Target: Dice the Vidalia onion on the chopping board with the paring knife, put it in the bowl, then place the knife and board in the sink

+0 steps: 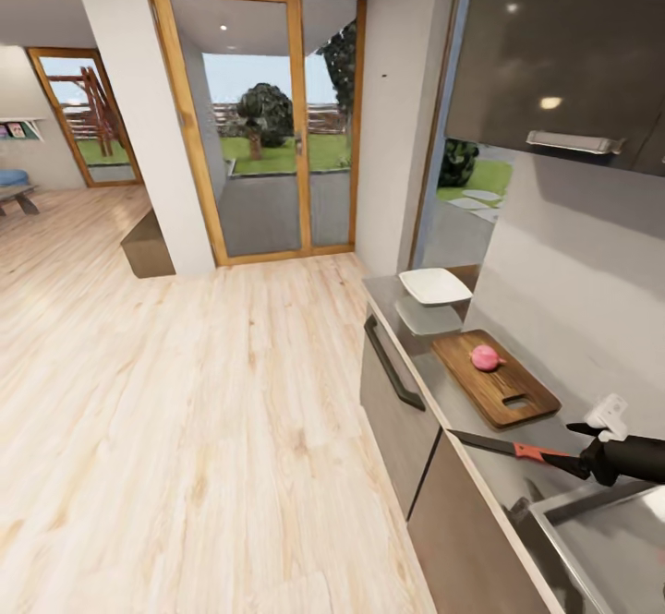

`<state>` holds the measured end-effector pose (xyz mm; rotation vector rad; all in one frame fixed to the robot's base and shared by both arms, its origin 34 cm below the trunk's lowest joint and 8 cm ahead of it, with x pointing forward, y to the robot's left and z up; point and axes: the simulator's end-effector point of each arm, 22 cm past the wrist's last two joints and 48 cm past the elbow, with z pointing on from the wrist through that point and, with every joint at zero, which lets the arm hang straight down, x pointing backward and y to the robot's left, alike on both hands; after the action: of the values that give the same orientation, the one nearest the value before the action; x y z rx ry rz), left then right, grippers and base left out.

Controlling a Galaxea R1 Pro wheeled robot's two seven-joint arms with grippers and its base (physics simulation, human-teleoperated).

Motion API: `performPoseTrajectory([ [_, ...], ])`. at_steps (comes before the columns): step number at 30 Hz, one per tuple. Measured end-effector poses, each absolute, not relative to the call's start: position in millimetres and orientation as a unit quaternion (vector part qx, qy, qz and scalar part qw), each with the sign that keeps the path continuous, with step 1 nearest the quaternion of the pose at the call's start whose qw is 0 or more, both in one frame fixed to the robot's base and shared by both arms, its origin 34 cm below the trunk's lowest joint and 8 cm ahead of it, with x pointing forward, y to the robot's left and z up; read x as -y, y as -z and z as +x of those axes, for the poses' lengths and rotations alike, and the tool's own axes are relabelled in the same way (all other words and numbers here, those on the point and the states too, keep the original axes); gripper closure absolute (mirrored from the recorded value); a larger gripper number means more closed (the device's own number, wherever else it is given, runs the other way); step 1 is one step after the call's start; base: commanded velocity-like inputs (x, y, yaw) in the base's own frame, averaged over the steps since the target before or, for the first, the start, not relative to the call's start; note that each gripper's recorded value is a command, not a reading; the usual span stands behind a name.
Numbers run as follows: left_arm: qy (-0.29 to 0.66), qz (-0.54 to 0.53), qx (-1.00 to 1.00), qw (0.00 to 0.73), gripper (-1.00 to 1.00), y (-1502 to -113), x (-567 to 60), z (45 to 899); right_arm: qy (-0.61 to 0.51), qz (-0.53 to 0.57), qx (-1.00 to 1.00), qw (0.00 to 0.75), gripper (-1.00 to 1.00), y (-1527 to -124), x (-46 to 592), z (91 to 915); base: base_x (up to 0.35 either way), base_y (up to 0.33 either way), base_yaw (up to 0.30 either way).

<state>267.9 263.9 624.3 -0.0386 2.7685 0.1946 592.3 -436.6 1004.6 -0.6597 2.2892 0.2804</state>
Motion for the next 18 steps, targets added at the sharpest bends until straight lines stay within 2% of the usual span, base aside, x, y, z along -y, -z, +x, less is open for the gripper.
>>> performPoseTrajectory([
  [12,-0.069,-0.014,-0.981,0.182,-1.0,-624.2,-263.9,267.9,-0.109,-0.256,-0.889,0.363,-1.0,-1004.6,436.5,592.2,0.0,0.0,0.196],
  [18,-0.069,-0.014,-0.981,0.182,-1.0,-624.2,-263.9,267.9,-0.109,-0.256,-0.889,0.363,-1.0,-1004.6,436.6,592.2,0.0,0.0,0.041],
])
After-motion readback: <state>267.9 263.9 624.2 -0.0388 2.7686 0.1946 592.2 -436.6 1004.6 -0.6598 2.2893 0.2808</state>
